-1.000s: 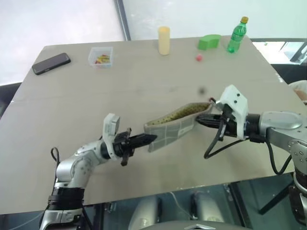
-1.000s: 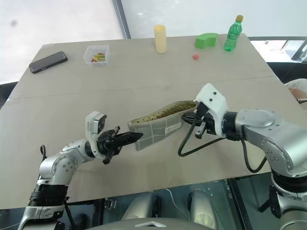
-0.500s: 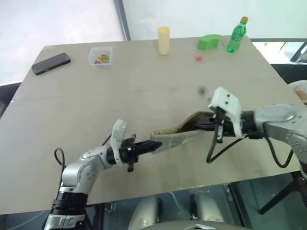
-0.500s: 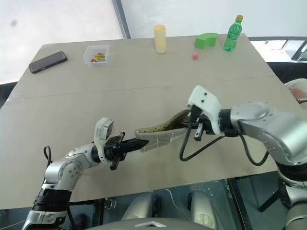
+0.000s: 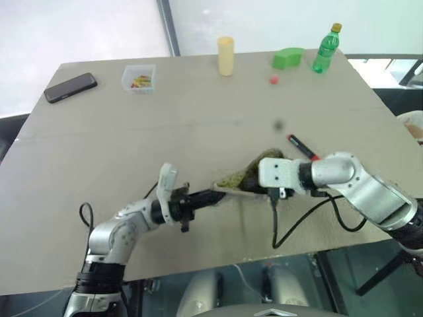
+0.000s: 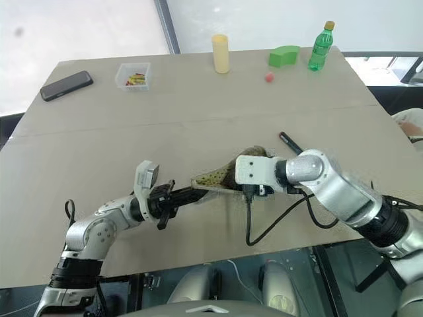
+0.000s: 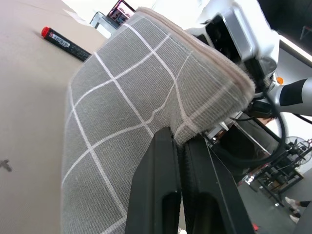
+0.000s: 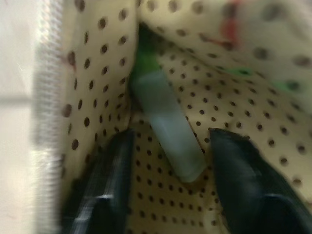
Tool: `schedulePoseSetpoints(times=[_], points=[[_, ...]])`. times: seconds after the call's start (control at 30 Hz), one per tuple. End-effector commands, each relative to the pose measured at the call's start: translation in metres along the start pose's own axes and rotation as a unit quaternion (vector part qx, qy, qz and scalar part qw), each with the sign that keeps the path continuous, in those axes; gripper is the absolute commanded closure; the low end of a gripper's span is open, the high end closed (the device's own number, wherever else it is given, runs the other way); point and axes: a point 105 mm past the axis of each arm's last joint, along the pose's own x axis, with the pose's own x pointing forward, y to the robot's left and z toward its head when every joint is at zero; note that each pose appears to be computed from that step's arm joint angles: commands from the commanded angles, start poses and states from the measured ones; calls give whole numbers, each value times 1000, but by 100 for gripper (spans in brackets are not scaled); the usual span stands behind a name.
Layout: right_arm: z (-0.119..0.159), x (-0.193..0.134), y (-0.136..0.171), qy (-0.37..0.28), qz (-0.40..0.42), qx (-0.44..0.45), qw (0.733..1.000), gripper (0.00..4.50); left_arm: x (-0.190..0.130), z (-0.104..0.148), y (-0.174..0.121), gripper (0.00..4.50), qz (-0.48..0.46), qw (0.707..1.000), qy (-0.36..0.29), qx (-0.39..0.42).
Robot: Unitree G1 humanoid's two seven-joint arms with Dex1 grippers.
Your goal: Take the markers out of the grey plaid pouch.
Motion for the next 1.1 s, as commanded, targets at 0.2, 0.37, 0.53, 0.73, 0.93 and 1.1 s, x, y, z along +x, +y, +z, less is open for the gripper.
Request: schedulePoseSetpoints(times=[0.2, 0.37, 0.53, 0.73, 0.93, 1.1], points=[[-7, 15, -14, 51, 19, -114, 992, 220, 2, 21, 0, 450, -9, 999, -42, -24], [-21, 0, -18, 112, 52, -90, 988, 220, -3, 25, 2, 450, -7, 996, -62, -69], [-18, -35, -13, 132, 80, -62, 986, 220, 5, 33, -19, 450, -71, 988, -69, -122], [5, -72, -18, 121, 68, -18, 990, 220, 2, 26, -27, 450, -96, 976, -57, -185], [4, -50, -10, 109, 73, -25, 991, 220, 2, 5, 1, 450, -27, 990, -40, -135], [-6, -14, 4, 101, 83, -29, 991, 220, 2, -1, 7, 450, -15, 991, -38, -127]])
